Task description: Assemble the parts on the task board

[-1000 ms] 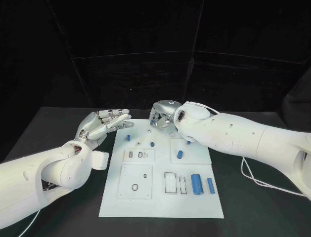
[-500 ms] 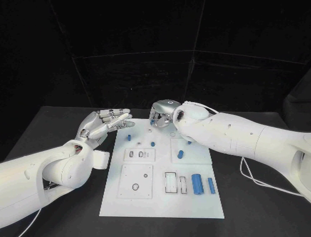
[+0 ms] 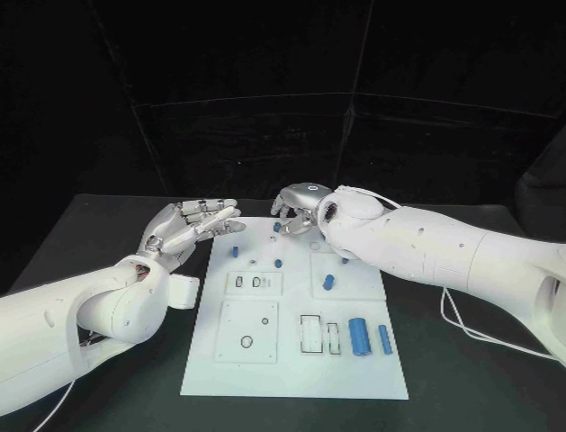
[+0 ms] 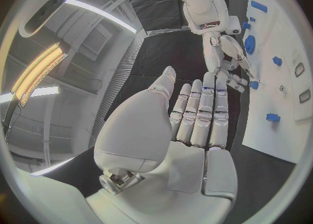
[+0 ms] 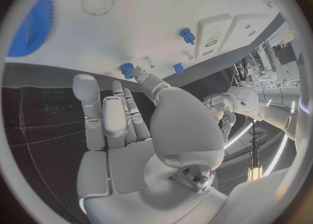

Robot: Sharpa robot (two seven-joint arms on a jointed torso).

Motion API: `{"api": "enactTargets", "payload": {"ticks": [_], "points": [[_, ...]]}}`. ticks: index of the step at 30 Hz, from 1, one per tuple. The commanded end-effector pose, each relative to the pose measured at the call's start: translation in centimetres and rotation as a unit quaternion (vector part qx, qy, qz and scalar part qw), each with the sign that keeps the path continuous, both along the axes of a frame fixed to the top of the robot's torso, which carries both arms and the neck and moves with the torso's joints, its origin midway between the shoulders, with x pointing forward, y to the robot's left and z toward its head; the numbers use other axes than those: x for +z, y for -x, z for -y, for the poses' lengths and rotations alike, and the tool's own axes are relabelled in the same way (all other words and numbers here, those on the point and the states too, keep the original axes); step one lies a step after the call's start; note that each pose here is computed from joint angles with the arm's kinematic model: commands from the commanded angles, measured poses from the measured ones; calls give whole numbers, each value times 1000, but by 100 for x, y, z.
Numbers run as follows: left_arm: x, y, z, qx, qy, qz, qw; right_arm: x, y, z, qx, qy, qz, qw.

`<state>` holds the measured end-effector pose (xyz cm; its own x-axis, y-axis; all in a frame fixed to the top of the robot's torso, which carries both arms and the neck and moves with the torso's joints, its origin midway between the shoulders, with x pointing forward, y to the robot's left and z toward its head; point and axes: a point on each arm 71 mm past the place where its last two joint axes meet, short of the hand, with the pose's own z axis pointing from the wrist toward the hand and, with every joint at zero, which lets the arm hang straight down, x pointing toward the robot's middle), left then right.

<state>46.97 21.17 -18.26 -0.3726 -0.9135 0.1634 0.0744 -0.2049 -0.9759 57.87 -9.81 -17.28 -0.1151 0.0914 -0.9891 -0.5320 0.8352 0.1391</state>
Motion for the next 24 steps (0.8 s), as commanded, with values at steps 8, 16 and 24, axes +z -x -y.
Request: {"api": "enactTargets", "payload": {"ticks": [8, 16, 24], "points": [[25, 16, -37, -6, 1, 3, 1000, 155, 97, 497, -45, -74, -10, 996], [28, 19, -59, -5, 1, 3, 1000, 159, 150, 978, -100, -85, -78, 988], [22, 7, -48, -6, 1, 3, 1000, 106, 142, 1136, -124, -47, -103, 986]]}}
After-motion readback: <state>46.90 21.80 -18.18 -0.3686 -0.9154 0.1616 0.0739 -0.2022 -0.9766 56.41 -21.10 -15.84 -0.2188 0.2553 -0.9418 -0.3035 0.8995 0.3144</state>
